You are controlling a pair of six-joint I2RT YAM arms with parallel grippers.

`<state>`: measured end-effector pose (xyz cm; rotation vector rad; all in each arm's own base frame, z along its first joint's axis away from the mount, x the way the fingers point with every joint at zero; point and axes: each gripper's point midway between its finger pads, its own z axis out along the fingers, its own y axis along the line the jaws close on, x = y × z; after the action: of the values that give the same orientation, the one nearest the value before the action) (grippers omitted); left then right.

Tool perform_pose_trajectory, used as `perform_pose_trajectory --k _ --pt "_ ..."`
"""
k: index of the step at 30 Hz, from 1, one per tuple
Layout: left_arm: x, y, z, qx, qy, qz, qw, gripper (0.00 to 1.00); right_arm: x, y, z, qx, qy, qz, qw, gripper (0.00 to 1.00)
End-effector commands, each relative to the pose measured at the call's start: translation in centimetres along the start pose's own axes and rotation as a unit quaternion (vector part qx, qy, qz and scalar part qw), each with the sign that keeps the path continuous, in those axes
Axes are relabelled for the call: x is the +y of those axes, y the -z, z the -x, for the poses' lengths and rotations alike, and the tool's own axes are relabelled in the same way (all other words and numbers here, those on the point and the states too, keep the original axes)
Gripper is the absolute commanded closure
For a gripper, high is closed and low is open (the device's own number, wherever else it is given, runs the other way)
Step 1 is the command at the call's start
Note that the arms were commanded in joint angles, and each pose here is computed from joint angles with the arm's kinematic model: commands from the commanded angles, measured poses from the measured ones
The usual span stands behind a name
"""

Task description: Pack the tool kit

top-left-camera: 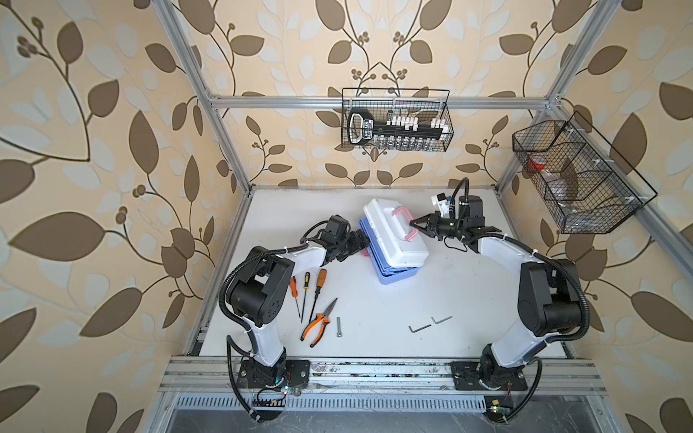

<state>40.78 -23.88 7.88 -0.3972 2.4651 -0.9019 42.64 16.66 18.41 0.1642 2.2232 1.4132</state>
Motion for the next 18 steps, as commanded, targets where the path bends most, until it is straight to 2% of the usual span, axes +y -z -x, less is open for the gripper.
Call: perform_pose_trajectory --k 1,10,13,18 --pt "0.1 1.1 0.0 -0.002 -0.011 0.015 1.000 0.09 0.4 0.2 0.8 -0.011 -0.021 0.041 0.999 0.92" --pt "0.3 2.1 0.5 -0.020 -0.010 0.023 0.999 0.06 -0.4 0.8 1.3 -0.019 -0.035 0.045 0.998 0.92" --pt "0.3 2.6 0.8 -0.028 -0.007 0.021 0.999 0.01 -0.8 0.9 1.4 -0.021 -0.039 0.042 0.998 0.92" --pt "0.0 2.4 0.9 -0.028 -0.005 0.013 1.000 0.01 -1.5 0.9 1.3 -0.021 -0.046 0.038 0.998 0.92"
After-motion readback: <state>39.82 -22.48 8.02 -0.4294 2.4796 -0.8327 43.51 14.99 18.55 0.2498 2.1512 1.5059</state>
